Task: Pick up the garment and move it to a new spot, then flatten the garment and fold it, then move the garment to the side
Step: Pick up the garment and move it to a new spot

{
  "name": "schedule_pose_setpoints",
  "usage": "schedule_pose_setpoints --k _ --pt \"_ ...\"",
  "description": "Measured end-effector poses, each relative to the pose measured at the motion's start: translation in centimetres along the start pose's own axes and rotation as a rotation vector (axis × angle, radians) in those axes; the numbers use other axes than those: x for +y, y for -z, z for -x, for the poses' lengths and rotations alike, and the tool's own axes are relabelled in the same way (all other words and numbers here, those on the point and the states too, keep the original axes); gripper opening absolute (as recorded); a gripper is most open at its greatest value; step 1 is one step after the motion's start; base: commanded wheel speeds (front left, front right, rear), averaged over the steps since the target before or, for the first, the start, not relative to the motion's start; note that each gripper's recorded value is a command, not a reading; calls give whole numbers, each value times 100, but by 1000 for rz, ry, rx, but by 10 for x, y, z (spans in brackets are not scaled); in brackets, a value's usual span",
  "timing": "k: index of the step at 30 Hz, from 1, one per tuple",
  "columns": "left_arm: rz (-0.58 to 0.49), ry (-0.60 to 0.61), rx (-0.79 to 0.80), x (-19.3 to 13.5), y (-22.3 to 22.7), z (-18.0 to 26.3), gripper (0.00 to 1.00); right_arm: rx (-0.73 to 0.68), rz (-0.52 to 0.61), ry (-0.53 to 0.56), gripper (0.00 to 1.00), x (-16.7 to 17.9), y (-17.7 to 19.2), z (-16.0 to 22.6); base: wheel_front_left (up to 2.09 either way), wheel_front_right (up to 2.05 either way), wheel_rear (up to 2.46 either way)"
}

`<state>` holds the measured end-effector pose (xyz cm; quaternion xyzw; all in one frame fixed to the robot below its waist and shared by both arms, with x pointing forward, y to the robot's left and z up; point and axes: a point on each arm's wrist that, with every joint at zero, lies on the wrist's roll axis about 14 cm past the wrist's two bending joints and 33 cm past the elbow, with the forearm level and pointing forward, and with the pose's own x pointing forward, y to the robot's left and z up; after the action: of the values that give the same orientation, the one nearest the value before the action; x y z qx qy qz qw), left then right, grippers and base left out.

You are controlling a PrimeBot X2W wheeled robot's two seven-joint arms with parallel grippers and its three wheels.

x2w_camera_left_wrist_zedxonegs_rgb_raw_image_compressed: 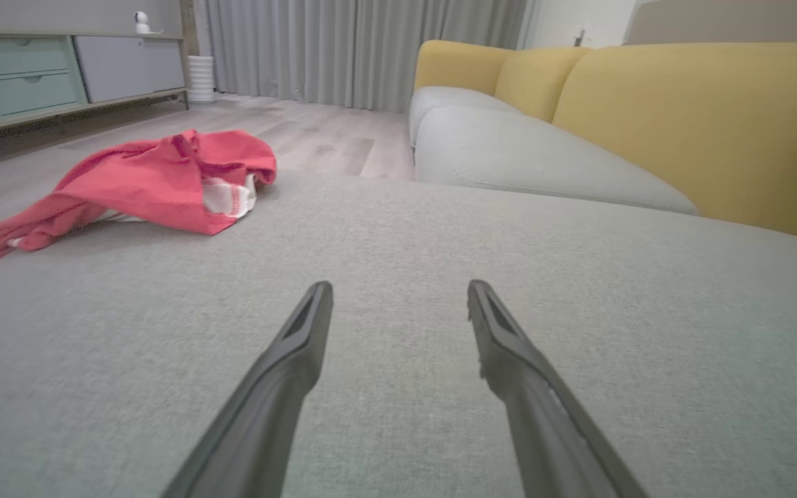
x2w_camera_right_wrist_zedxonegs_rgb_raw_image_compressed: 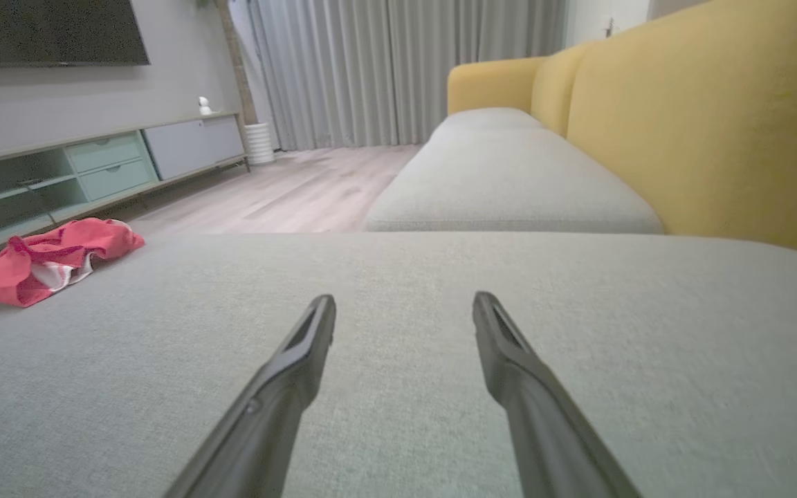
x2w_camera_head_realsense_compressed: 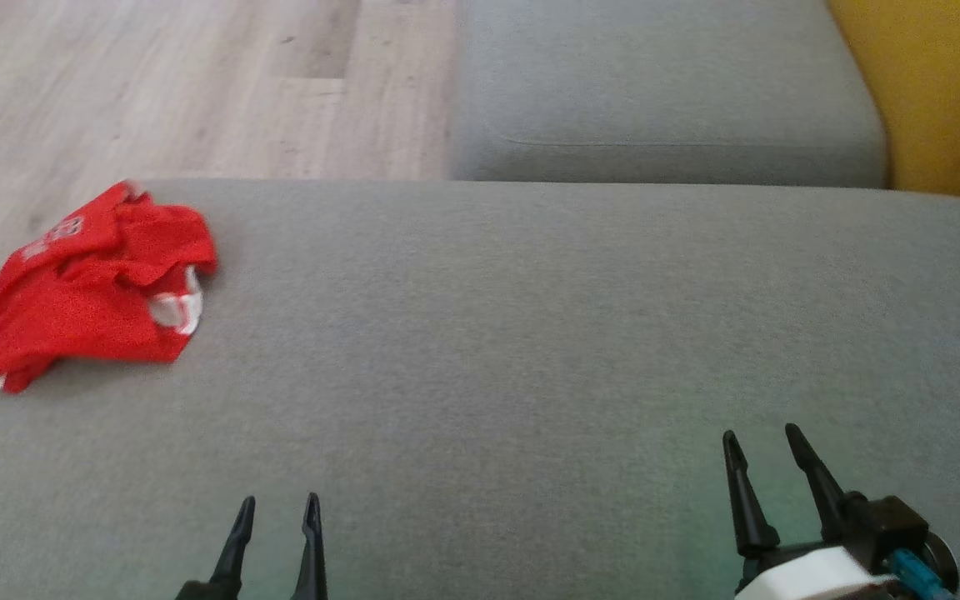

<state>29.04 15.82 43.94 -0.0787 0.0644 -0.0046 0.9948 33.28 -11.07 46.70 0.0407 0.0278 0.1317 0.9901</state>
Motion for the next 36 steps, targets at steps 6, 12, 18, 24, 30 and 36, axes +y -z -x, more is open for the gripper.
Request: schedule_pose_setpoints --k 6,12,18,24,30,36 --pt "4 -118 -37 34 -7 19 100 7 4 -112 100 31 -1 -19 0 0 0" --pt "11 -247 -65 69 -11 43 100 22 10 -235 100 68 1 -35 0 0 0" --pt "35 -345 -83 90 -11 66 100 36 17 -340 100 101 4 -45 0 0 0" --pt "33 -381 -87 97 -13 72 100 51 15 -377 100 112 9 -49 0 0 0" --pt "45 -373 -113 95 -22 68 100 59 15 -374 100 111 12 -50 0 0 0" --pt "-48 -274 -300 96 -105 36 100 61 24 -354 100 103 14 -55 0 0 0"
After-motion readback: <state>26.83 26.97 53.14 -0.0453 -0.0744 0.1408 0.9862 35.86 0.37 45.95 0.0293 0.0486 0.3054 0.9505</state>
